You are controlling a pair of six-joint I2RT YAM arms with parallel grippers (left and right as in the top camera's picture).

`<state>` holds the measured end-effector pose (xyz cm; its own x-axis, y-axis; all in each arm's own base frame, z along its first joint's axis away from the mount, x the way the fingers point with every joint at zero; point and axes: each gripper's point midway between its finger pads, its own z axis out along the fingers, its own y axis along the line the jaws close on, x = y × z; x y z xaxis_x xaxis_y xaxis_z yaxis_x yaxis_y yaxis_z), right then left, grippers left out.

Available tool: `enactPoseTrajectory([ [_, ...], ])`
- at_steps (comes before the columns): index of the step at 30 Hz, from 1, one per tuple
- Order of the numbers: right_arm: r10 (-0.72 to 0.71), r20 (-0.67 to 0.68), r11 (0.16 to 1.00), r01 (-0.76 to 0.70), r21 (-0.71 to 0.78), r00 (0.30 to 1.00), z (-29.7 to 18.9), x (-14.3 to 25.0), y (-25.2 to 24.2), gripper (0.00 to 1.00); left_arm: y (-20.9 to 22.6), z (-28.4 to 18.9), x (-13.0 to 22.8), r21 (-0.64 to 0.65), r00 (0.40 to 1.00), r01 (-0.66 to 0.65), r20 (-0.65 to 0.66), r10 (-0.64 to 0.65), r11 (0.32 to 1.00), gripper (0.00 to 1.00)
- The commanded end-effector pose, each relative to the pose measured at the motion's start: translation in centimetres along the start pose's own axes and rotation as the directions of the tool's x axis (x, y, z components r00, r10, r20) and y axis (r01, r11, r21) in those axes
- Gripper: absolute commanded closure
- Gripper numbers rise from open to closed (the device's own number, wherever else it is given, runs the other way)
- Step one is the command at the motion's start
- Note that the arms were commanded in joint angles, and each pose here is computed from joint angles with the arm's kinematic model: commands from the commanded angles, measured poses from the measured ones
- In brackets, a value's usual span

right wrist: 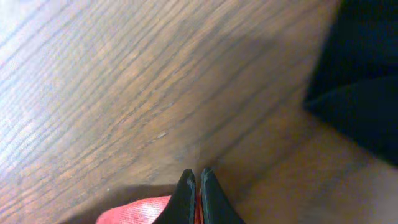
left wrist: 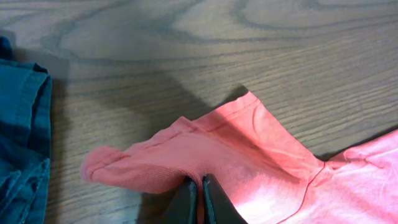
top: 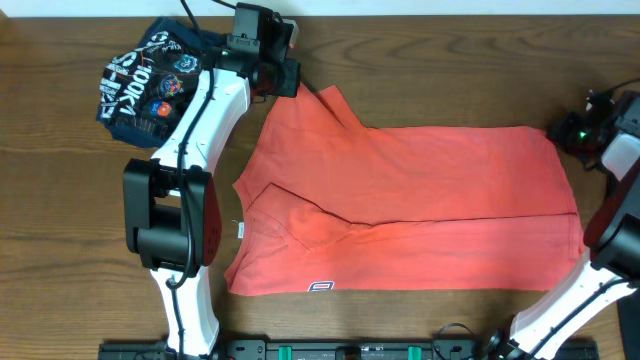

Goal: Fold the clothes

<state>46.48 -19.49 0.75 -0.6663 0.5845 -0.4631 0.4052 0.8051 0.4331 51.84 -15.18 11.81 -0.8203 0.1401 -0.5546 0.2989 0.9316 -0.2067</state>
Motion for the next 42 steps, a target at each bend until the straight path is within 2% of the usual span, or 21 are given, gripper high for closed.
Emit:
enactPoseTrajectory([
  [1,-0.001,0.101,1.0,0.001,0.004,0.995,-3.8,-3.4,-0.3,0.99,-0.2,-0.9,-0.6,-0.005,1.0,-0.002,0.02,0.002,1.0,0.94],
  [8,0.02,0.144,1.0,-0.022,0.013,0.989,-7.0,-4.8,-1.0,0.99,-0.6,-2.9,-1.8,-0.012,0.998,-0.023,0.063,0.024,1.0,0.94],
  [14,0.023,0.133,0.991,-0.006,-0.132,0.991,-8.2,-4.9,1.4,0.99,-1.0,-4.6,-2.0,-0.011,0.997,-0.028,0.069,0.029,1.0,0.94],
  [17,0.033,0.121,0.991,-0.016,-0.135,0.992,-8.8,-4.6,1.6,0.99,-1.1,-5.4,-1.4,-0.012,0.999,-0.023,0.047,0.024,1.0,0.94],
  [29,0.113,0.126,0.991,-0.103,-0.081,0.986,-15.2,-4.3,0.2,0.99,-1.5,-6.6,5.2,-0.003,0.975,0.04,-0.22,-0.039,0.999,0.94],
  [37,0.179,0.053,0.982,-0.182,0.047,0.982,-16.0,-1.7,-2.4,0.99,-5.0,-9.5,10.0,0.128,0.899,0.172,-0.426,-0.102,0.977,0.94],
  [42,0.218,0.011,0.973,-0.218,0.08,0.976,-16.2,-0.4,-3.2,0.99,-5.2,-11.3,13.0,0.093,0.824,0.219,-0.551,-0.133,0.971,0.94],
])
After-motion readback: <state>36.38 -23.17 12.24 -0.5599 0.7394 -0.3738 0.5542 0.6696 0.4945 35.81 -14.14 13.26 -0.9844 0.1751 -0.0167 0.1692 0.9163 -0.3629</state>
